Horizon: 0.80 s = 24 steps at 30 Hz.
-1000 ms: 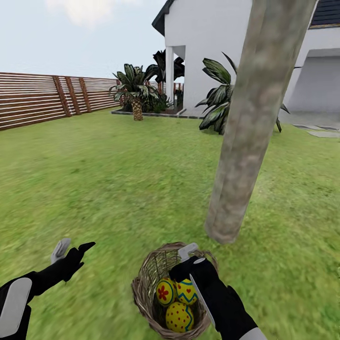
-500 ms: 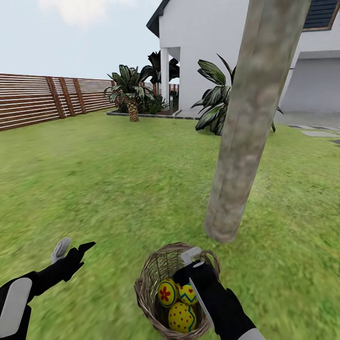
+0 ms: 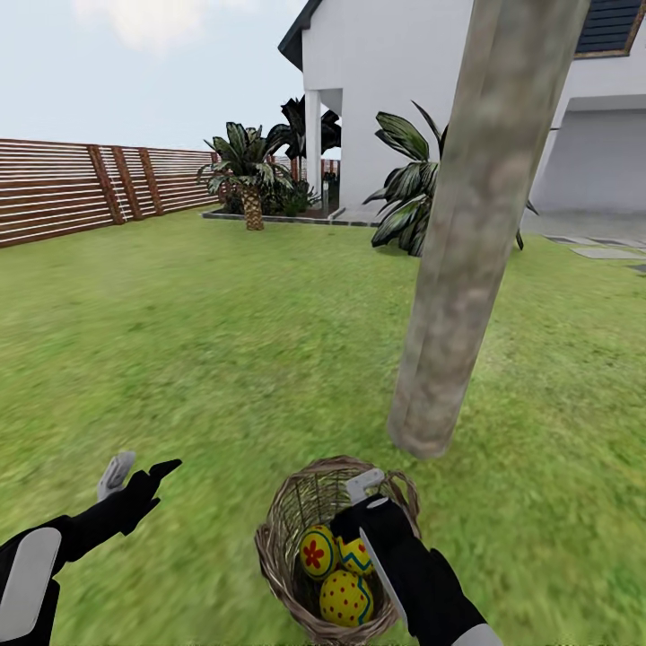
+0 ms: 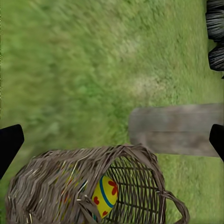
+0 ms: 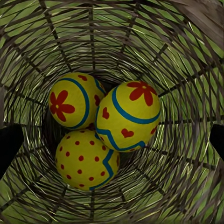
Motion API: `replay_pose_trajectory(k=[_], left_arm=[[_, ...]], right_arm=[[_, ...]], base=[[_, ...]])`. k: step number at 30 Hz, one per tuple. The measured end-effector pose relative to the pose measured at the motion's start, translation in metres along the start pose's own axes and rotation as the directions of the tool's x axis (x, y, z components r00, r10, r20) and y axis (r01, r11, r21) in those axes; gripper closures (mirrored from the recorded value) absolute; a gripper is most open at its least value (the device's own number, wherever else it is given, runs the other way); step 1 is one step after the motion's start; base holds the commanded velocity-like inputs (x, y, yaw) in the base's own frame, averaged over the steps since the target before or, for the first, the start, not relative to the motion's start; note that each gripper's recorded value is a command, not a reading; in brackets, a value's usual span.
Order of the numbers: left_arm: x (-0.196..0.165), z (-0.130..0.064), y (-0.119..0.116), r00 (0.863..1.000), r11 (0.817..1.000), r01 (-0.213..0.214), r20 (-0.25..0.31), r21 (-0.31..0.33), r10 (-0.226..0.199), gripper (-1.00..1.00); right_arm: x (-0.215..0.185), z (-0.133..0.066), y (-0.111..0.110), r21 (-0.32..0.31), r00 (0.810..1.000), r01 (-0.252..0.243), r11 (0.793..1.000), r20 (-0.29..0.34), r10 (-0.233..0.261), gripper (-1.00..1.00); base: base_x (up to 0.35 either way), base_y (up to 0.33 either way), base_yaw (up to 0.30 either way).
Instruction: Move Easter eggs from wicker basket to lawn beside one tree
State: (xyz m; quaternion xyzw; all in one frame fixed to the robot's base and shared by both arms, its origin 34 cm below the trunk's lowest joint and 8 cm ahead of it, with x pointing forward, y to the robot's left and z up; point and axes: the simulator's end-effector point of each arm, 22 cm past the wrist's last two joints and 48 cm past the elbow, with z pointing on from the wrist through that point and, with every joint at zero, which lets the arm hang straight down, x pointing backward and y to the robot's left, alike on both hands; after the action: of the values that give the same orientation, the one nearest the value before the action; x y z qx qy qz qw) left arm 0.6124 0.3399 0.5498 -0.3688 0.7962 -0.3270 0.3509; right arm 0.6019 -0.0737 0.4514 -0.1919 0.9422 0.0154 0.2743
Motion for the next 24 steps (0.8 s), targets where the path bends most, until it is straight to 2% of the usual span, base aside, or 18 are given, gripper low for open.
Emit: replay_pose_trajectory(k=[5, 15, 17, 20, 24], left_arm=[[0.005, 0.004, 0.010, 1.000, 1.000, 0.000, 0.000, 0.000, 0.000, -1.00], [0.014, 0.011, 0.029, 1.000, 1.000, 0.000, 0.000, 0.000, 0.000, -1.00], [0.017, 0.013, 0.033, 1.000, 1.000, 0.000, 0.000, 0.000, 0.000, -1.00], [0.020, 0.015, 0.039, 1.000, 1.000, 0.000, 0.000, 0.000, 0.000, -1.00], [0.024, 0.018, 0.047, 1.000, 1.000, 0.000, 0.000, 0.000, 0.000, -1.00]], right_arm=[[-0.001, 0.008, 0.000, 0.008, 0.999, -0.003, 1.000, 0.042, 0.003, -1.00], [0.013, 0.024, 0.006, -0.008, 0.998, -0.033, 0.999, 0.050, 0.033, -1.00], [0.016, 0.027, 0.001, 0.014, 0.998, -0.036, 0.999, 0.050, 0.035, -1.00], [0.021, 0.031, -0.014, 0.089, 0.998, -0.044, 0.995, 0.051, 0.040, -1.00], [0.028, 0.037, -0.012, 0.087, 0.997, -0.065, 0.994, 0.052, 0.060, -1.00]], base=[[0.000, 0.000, 0.000], [0.000, 0.000, 0.000], [0.000, 0.000, 0.000], [0.000, 0.000, 0.000], [0.000, 0.000, 0.000]])
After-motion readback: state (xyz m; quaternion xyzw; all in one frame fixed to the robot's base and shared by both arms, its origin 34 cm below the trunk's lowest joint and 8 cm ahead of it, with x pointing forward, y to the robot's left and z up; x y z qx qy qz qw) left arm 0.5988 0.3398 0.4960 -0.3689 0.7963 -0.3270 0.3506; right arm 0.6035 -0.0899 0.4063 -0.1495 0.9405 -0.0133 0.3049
